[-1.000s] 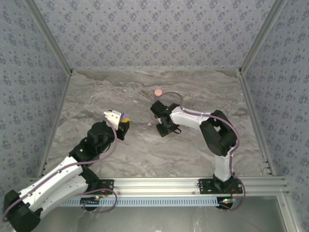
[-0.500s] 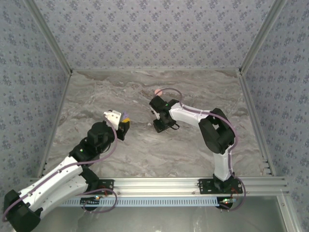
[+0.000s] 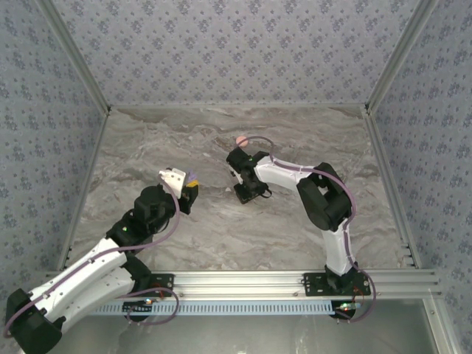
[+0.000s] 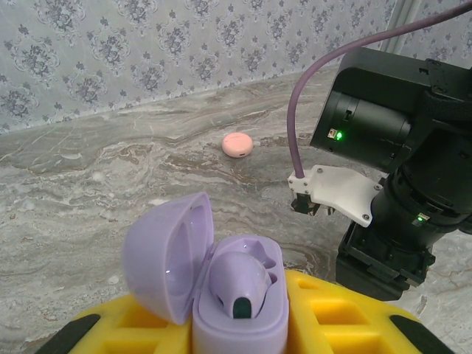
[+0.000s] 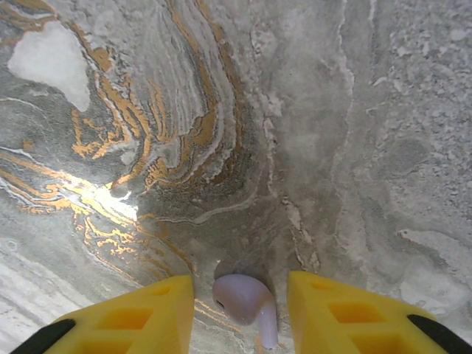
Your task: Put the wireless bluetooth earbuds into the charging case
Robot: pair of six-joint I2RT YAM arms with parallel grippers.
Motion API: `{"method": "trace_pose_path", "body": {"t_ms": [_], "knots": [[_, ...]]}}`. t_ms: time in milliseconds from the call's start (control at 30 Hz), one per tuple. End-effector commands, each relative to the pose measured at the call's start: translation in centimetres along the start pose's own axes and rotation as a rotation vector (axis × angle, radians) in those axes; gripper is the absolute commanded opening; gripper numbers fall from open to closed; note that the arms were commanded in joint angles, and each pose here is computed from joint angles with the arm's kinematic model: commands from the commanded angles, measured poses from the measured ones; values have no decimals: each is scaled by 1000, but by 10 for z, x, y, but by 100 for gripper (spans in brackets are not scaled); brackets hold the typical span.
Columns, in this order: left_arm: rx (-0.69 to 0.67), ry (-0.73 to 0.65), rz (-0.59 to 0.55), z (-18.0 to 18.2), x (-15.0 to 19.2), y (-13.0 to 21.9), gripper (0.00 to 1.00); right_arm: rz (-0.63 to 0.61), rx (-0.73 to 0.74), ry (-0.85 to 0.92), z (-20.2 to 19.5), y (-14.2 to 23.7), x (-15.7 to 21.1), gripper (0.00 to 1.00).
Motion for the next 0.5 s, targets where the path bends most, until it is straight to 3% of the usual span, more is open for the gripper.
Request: {"method": "trace_pose_path", "body": {"t_ms": [0, 467], "knots": [[17, 18, -53, -3, -14, 1, 28, 38, 26, 10, -2, -2, 1, 37], [20, 17, -56, -4, -15, 0, 28, 76, 40, 12, -3, -12, 5, 29]]}}
Point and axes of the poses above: each hand's point on the last joint's axis, 136 mm out from that joint toward the fingers, its own y axis back along the fingers, its own z axis along the line the jaws close on, x = y × z, the point moved 5 cm from there along y, back along the fingers, and after that the axes turned 7 degrees about y, right-handed, at the moved point
